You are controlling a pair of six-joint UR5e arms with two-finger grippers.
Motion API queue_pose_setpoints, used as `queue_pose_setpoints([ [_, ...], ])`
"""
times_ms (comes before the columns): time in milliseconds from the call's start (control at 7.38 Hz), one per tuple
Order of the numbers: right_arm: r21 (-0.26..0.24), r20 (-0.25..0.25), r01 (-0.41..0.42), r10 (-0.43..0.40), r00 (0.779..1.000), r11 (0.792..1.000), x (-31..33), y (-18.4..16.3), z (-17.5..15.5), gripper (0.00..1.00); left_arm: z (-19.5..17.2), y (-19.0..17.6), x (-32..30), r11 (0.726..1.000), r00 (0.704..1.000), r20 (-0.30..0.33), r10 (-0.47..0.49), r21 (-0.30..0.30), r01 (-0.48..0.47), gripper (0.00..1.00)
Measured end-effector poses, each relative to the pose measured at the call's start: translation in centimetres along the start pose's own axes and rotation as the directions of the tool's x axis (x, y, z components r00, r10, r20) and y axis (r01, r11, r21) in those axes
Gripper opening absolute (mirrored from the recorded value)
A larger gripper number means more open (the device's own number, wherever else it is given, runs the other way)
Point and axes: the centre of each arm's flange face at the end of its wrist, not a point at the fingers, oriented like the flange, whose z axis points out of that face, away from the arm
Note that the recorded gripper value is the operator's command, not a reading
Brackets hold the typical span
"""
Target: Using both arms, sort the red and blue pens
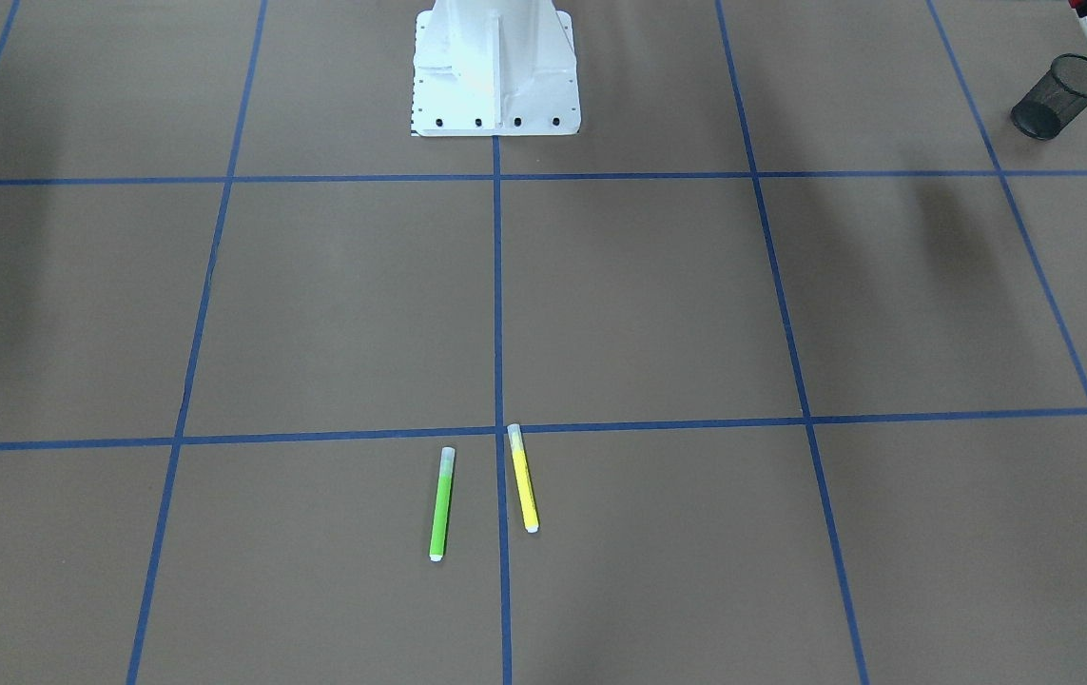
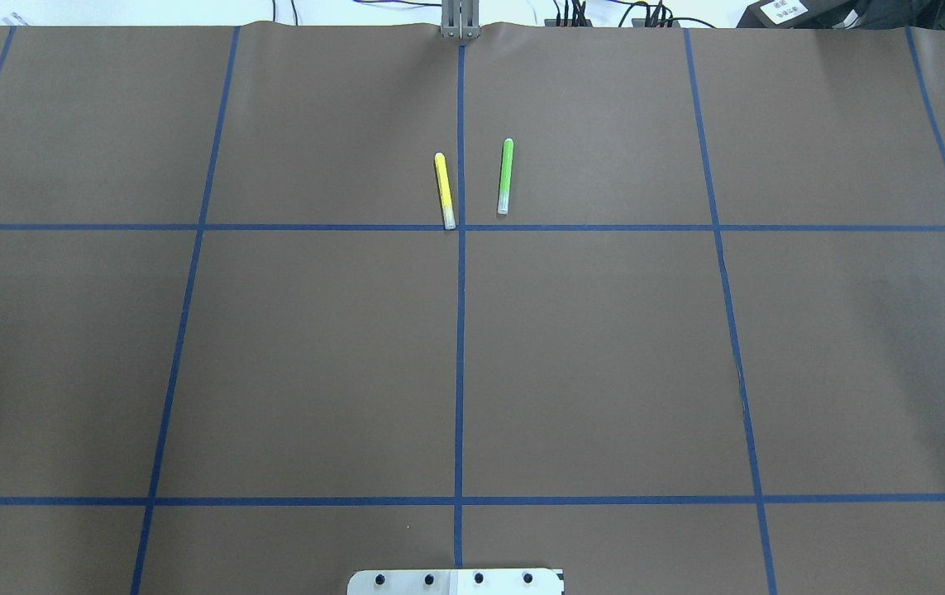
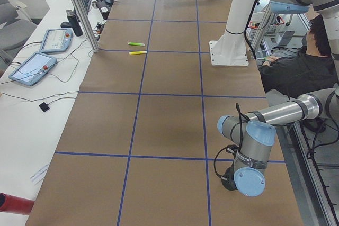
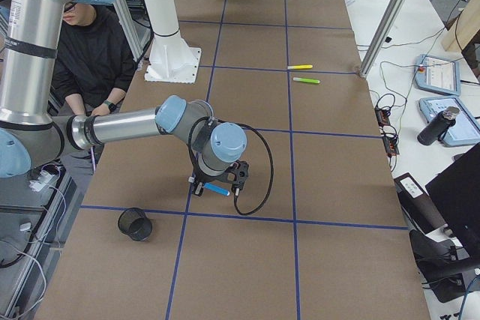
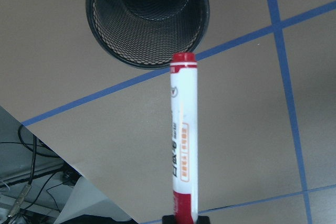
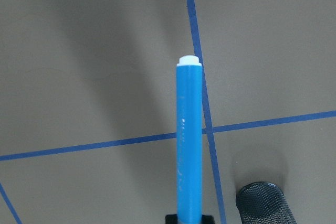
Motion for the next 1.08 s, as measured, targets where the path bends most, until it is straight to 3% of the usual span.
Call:
queue_pose_setpoints([
  [678,0.013,0.006,0.010,-0.010,1.000,1.000,-0.5,-0.5,-0.5,0.00,1.4,-2.9,-2.2,0.995,0.994,-0.052,-0.092,-0.048,0.089,0.00],
  [813,0.013,0.006,0.010,-0.010,1.000,1.000,-0.5,-0.5,-0.5,0.00,1.5,-3.3,-2.4,0.994,0.993,-0.056,-0.102,-0.054,0.099,0.15],
  [949,0.012,0.006,0.009,-0.009,1.000,1.000,-0.5,-0.5,-0.5,0.00,1.6,-3.8,-2.5,0.992,0.992,-0.057,-0.111,-0.059,0.108,0.83],
  [1084,0.011,0.008,0.008,-0.008,1.000,1.000,-0.5,-0.5,-0.5,0.00,1.4,-4.4,-2.3,0.992,0.991,-0.058,-0.117,-0.062,0.114,1.00],
])
